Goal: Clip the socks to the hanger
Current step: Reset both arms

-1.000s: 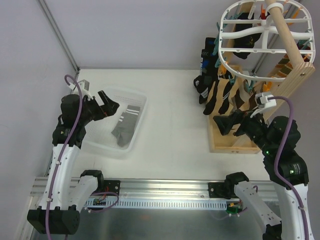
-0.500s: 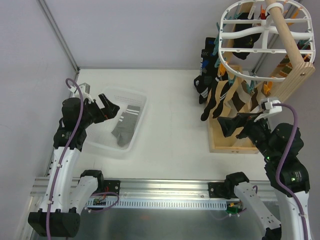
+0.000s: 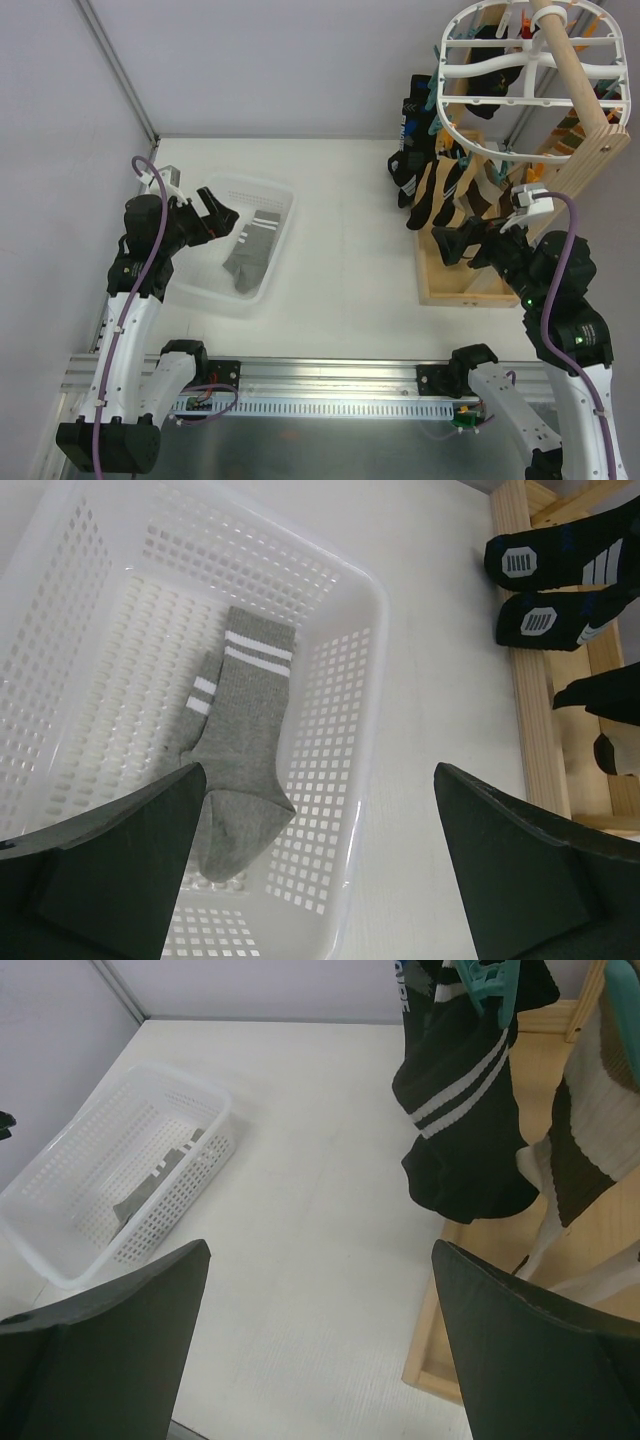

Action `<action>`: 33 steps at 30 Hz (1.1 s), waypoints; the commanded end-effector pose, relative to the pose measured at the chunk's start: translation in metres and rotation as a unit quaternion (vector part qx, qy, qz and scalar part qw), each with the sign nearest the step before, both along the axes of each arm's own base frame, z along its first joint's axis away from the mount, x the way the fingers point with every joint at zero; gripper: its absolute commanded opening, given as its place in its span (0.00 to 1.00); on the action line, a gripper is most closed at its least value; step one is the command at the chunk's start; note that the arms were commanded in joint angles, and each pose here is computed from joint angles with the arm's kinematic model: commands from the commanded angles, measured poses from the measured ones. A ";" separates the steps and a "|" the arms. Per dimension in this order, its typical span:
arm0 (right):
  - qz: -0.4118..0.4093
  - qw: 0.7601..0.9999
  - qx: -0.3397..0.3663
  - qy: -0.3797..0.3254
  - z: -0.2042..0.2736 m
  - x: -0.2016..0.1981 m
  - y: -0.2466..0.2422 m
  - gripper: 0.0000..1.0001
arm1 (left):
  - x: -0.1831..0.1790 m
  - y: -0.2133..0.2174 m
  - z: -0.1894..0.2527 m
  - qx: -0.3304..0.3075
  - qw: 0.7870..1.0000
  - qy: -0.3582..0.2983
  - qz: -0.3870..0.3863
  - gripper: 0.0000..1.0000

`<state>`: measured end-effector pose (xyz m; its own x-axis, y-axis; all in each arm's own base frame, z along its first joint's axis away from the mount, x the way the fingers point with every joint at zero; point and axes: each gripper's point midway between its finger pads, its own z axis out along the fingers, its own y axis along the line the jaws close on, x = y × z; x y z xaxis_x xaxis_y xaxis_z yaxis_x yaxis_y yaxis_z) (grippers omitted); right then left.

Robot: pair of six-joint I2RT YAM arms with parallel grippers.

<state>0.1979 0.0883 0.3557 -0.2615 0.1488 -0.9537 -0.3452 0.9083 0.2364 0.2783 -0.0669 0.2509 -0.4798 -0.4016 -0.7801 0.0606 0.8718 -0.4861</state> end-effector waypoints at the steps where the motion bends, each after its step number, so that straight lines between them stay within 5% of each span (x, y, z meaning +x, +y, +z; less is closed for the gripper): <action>1: 0.016 0.999 0.002 -0.039 0.020 0.002 0.005 0.97 | 0.005 0.004 0.021 0.015 0.999 -0.042 0.002 0.99; 18: -0.020 0.998 0.016 -0.064 0.027 -0.002 -0.008 0.97 | 0.001 -0.002 0.019 0.076 0.994 -0.068 -0.036 0.99; 33: -0.020 0.998 0.000 -0.066 0.007 -0.010 -0.011 0.97 | -0.041 -0.009 0.046 0.095 0.973 -0.197 -0.068 0.99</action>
